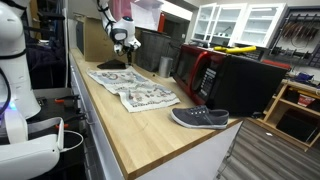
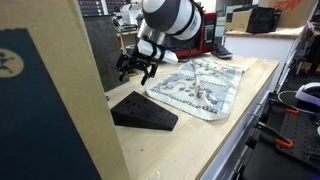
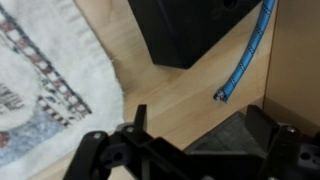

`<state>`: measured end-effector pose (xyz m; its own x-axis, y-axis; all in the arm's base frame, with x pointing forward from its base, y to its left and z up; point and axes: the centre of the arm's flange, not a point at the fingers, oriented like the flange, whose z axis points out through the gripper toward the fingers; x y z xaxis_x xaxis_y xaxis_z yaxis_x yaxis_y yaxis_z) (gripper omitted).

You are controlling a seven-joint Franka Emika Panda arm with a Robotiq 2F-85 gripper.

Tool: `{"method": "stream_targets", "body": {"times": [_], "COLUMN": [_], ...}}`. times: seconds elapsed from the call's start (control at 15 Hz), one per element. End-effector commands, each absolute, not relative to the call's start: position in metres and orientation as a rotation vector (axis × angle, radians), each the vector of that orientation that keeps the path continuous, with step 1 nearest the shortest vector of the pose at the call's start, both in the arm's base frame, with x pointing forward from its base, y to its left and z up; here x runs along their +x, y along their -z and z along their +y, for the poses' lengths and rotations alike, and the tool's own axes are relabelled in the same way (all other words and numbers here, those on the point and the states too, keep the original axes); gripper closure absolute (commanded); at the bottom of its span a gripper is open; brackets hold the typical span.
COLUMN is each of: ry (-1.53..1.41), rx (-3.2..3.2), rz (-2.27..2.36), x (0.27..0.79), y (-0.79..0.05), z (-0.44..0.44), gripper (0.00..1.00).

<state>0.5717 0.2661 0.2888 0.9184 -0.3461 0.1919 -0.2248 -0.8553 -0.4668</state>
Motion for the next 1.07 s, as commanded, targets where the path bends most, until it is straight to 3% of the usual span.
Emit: {"method": "stream_targets", "body": {"times": [0.0,0.33,1.0], "ry": [0.474,0.459,0.008], "rx": [-2.589,-2.676,-2.888], "rz": [0.411,0.264,-0.228], "x": [0.585,0.580,0.542], "y": [-0.322,-0.371,-0.440], "z": [0.264,0.222,0.065], "gripper": [0.00,0.00,0.00]}}
